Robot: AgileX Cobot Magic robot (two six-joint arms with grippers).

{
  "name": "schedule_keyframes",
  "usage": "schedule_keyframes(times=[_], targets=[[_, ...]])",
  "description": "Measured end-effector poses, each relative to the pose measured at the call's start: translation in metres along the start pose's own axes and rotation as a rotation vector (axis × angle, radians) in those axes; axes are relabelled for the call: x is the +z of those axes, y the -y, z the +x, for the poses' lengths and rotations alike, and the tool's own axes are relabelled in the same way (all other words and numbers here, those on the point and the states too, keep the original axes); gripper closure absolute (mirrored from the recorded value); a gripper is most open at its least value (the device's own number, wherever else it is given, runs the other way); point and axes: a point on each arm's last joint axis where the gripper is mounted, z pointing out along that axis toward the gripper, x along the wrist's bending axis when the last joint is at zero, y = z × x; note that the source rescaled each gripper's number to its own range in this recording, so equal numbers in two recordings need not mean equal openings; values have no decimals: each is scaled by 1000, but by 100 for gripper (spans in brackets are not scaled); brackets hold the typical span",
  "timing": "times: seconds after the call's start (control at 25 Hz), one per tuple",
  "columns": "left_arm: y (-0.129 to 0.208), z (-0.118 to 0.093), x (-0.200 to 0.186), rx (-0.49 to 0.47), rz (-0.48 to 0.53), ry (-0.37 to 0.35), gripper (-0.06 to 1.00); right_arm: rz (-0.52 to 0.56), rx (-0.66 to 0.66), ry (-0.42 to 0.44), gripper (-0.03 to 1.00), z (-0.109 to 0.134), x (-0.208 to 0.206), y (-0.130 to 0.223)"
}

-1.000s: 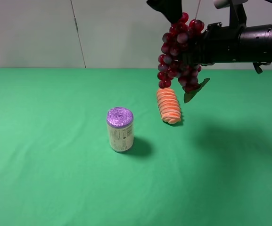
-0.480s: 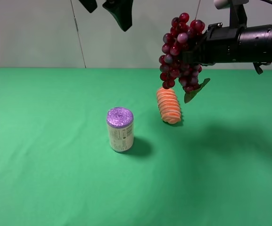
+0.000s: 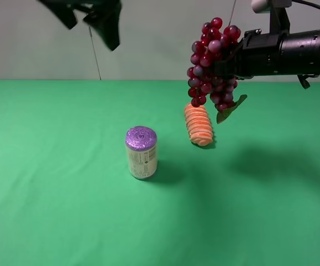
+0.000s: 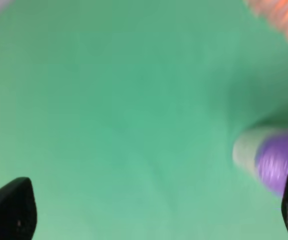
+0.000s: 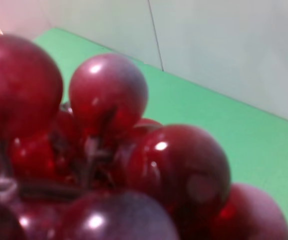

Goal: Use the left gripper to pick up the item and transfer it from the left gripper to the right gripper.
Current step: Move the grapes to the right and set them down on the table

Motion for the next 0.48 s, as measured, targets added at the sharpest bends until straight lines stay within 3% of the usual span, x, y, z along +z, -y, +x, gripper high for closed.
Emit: schedule_keyframes(times=[0.32,0.48], targets=[[84,-11,-1,-90,53,-1,-3,31,-26,-6,96,5,-7,-2],[128,-19,-13,-129,2,-7,-3,57,-30,-11,96,8,-12,-2]])
